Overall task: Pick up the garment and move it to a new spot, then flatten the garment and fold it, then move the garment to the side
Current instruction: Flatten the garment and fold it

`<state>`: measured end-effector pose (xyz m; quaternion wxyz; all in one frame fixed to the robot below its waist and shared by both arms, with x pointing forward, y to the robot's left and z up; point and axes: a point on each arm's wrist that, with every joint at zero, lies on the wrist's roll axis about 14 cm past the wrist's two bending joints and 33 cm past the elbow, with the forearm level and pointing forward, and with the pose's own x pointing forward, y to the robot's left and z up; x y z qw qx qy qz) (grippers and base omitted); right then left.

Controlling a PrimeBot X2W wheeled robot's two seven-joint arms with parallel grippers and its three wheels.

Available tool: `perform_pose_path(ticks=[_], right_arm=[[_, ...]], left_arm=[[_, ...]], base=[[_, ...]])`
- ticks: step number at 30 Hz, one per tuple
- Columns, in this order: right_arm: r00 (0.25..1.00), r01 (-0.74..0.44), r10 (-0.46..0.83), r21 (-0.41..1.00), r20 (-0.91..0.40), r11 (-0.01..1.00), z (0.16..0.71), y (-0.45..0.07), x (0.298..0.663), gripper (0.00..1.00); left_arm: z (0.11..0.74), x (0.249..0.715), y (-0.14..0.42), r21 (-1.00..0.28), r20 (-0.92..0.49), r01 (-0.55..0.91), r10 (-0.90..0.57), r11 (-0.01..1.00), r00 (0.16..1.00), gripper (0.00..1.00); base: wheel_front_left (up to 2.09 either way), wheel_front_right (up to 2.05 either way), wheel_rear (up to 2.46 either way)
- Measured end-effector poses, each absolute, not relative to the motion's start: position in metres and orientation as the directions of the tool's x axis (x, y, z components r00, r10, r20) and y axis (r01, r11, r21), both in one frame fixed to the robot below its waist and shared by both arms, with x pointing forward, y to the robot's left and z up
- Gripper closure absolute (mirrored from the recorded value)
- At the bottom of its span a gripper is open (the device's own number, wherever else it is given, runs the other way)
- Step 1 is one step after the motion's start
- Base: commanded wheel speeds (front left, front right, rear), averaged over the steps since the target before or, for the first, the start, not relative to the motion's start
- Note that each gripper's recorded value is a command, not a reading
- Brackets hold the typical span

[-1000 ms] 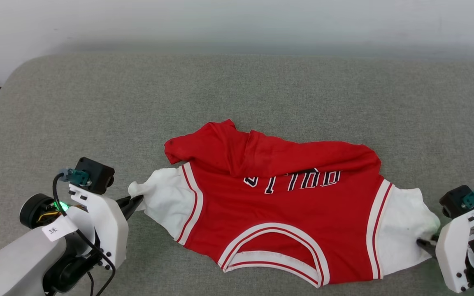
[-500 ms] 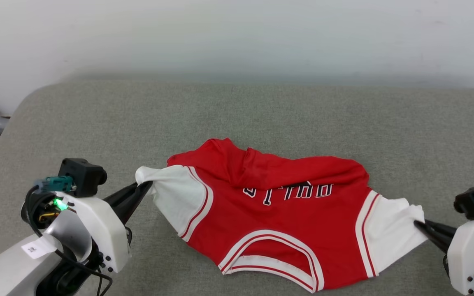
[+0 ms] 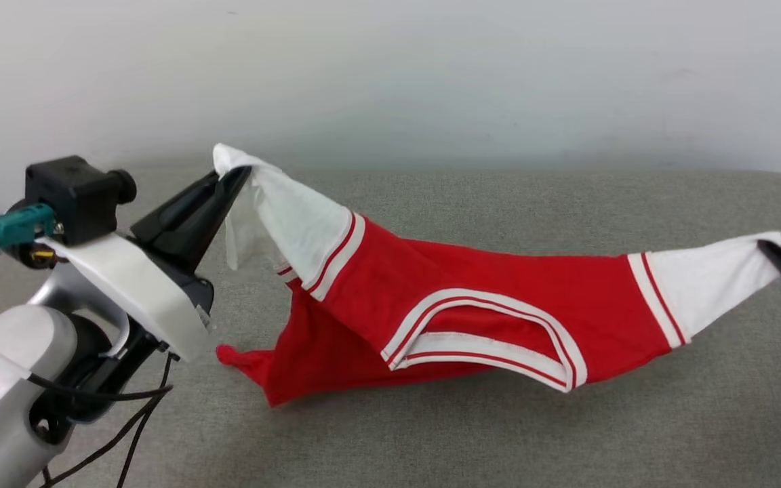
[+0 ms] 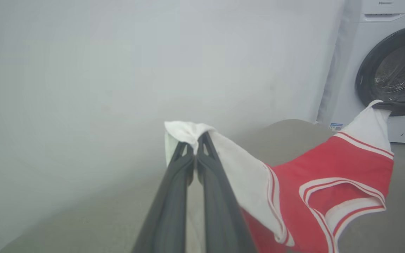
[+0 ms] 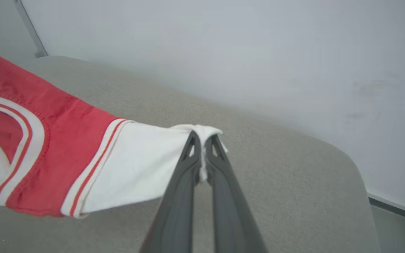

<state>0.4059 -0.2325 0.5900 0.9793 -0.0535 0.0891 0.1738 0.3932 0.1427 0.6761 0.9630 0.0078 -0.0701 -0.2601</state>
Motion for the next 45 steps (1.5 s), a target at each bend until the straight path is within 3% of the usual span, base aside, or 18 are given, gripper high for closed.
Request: perform_pose_path(ticks=[10, 17, 28, 30, 31, 35, 45], right_arm=[[0.949, -0.290, 0.303, -0.142, 0.085, 0.946, 0.695, -0.236, 0.411, 1.00], [0.944, -0.262, 0.288, -0.168, 0.159, 0.950, 0.732, -0.233, 0.431, 1.00], [0.942, -0.240, 0.282, -0.219, 0.184, 0.946, 0.759, -0.216, 0.516, 1.00], [0.945, -0.232, 0.275, -0.230, 0.177, 0.945, 0.760, -0.214, 0.535, 1.00], [0.950, -0.207, 0.257, -0.260, 0.178, 0.943, 0.762, -0.215, 0.562, 1.00], [0.953, -0.181, 0.240, -0.285, 0.186, 0.941, 0.764, -0.211, 0.596, 1.00], [0.936, -0.114, 0.207, -0.310, 0.286, 0.944, 0.791, -0.205, 0.652, 1.00]], left_arm=[[0.748, 0.401, 0.118, 0.167, 0.276, 0.533, -0.558, 0.830, 0.783, 1.00], [0.781, 0.424, 0.110, 0.186, 0.339, 0.517, -0.548, 0.836, 0.764, 1.00], [0.810, 0.510, 0.106, 0.167, 0.397, 0.477, -0.501, 0.863, 0.769, 1.00], [0.812, 0.529, 0.107, 0.166, 0.403, 0.462, -0.488, 0.871, 0.774, 1.00], [0.813, 0.556, 0.110, 0.161, 0.415, 0.440, -0.465, 0.883, 0.782, 1.00], [0.811, 0.591, 0.115, 0.164, 0.418, 0.406, -0.436, 0.899, 0.797, 1.00], [0.820, 0.647, 0.121, 0.166, 0.458, 0.363, -0.397, 0.917, 0.795, 1.00]], base=[[0.00, 0.00, 0.00], [0.00, 0.00, 0.00], [0.00, 0.00, 0.00], [0.00, 0.00, 0.00], [0.00, 0.00, 0.00], [0.00, 0.00, 0.00], [0.00, 0.00, 0.00]])
